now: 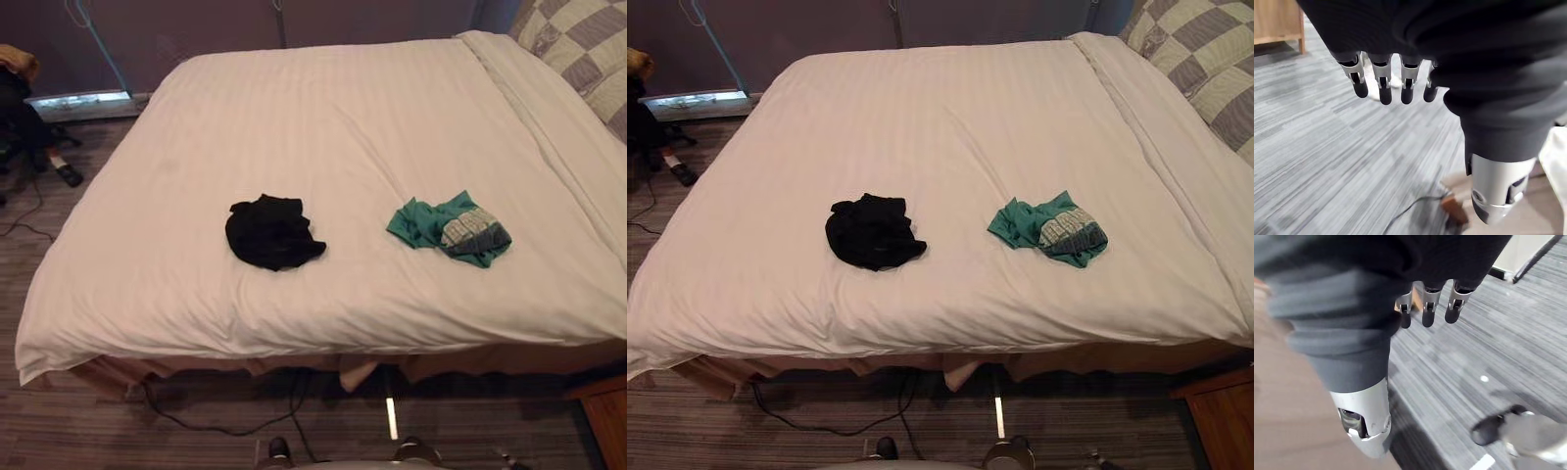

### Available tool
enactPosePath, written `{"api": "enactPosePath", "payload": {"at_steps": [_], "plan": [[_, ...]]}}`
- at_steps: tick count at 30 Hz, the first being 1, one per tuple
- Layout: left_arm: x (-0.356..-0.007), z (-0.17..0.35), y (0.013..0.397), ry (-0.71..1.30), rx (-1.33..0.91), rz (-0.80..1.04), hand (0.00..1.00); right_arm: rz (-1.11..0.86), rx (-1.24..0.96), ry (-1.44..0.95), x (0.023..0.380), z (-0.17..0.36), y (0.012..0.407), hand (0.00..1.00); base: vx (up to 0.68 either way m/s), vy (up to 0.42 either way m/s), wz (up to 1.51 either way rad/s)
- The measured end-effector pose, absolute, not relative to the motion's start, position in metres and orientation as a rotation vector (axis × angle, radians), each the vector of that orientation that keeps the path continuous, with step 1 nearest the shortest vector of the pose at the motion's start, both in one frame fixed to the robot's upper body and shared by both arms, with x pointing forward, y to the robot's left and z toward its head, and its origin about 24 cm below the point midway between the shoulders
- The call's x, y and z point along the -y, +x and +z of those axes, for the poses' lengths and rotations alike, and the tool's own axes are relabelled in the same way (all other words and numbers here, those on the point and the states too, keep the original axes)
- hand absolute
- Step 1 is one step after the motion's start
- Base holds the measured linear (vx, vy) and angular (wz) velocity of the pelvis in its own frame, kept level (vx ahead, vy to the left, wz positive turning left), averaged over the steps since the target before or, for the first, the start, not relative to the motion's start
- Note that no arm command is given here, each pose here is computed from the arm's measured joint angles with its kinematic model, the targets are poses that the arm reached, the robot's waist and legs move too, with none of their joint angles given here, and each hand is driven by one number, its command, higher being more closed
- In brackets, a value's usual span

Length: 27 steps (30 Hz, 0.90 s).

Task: Tidy the bed and pick cloth on bed and put in laundry

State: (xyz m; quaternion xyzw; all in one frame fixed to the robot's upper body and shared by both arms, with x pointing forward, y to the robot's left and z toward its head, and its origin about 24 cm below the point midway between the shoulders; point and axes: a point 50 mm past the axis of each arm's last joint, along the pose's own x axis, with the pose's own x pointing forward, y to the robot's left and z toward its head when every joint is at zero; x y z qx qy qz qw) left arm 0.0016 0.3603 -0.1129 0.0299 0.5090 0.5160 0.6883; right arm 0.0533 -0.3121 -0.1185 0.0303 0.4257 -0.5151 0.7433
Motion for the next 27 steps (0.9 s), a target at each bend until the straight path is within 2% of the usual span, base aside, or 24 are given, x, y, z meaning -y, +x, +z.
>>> {"api": "enactPosePath", "payload": {"at_steps": [2,6,12,15,19,27], "plan": [[-0.379,-0.094,0.023,0.179,-1.032,1.185,0.0,-1.183,-0.825,-0.056,0.33,-0.095,0.062,0.0,-0.01,0.014,0.08],[-0.391,-0.053,0.085,0.426,-0.768,1.082,0.0,-1.221,-0.693,-0.232,0.348,-0.062,0.077,0.0,0.04,0.018,0.03],[-0.353,0.011,0.187,0.629,-0.334,0.828,0.0,-1.196,-0.572,-0.459,0.368,-0.023,0.107,0.0,0.05,0.021,-0.11],[-0.342,0.028,0.211,0.683,-0.234,0.748,0.0,-1.152,-0.512,-0.57,0.38,-0.002,0.125,0.0,0.02,0.019,-0.21],[-0.322,0.072,0.255,0.761,-0.016,0.612,0.0,-1.044,-0.336,-0.799,0.399,0.052,0.17,0.0,-0.02,0.017,-0.2],[-0.296,0.144,0.313,0.818,0.239,0.517,0.0,-0.827,0.051,-0.958,0.364,0.143,0.268,0.0,-0.04,0.006,-0.09]]}}
